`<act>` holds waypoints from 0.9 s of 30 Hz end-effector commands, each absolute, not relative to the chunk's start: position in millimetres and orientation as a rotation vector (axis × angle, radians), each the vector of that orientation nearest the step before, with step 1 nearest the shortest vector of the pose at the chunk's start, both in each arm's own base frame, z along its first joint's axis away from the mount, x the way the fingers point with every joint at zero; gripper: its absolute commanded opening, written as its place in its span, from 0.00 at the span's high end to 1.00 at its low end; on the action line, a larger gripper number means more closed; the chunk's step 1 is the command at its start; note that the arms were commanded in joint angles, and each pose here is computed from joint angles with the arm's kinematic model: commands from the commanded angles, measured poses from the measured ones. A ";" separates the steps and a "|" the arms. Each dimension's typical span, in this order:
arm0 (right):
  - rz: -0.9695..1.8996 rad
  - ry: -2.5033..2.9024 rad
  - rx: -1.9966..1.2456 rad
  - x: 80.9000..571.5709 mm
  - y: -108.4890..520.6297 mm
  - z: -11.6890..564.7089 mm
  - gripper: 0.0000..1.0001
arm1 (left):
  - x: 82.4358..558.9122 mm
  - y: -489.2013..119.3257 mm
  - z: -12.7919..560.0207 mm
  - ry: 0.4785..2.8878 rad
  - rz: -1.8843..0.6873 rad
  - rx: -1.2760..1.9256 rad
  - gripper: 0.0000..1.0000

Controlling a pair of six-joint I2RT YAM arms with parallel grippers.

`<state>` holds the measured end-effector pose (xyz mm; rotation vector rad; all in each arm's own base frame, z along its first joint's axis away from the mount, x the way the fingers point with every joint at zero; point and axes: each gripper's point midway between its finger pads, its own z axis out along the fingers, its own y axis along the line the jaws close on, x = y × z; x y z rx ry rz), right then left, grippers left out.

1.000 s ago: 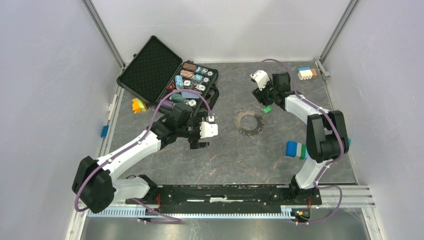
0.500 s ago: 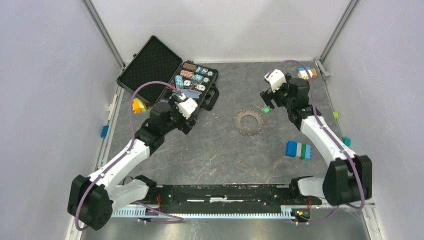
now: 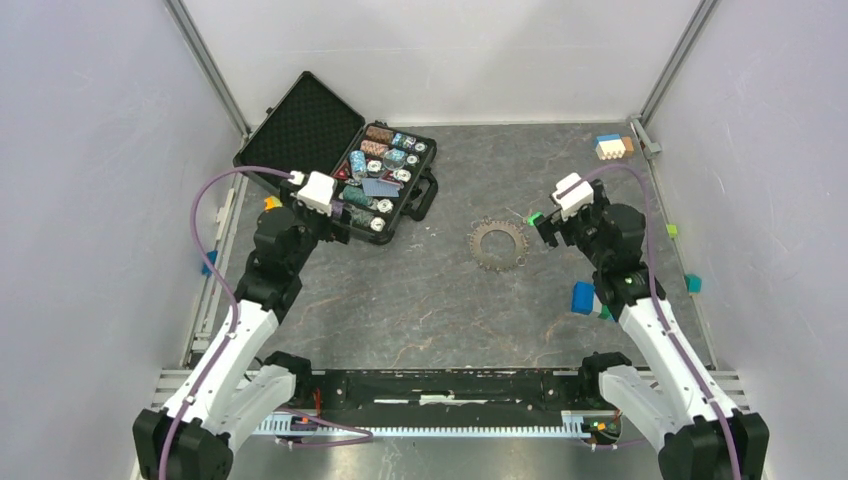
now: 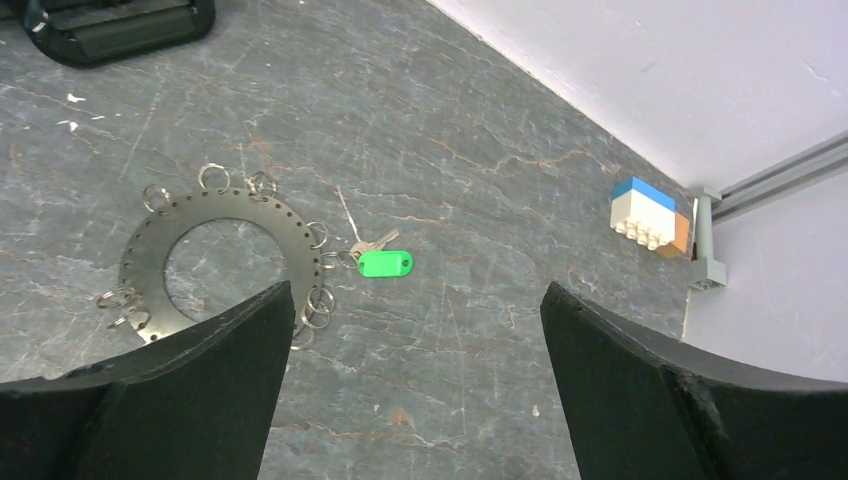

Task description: Put the keys on the keyring

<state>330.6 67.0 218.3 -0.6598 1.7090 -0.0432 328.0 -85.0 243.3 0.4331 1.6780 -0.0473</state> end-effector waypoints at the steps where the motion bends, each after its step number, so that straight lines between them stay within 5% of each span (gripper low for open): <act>1: 0.012 1.576 -0.650 322.5 77.5 236.5 0.02 | 319.8 -78.8 257.1 1.641 -0.082 0.361 0.00; 27: -0.018 1.486 -0.631 307.1 73.3 250.9 0.02 | 295.4 -66.8 262.1 1.645 -0.070 0.388 0.00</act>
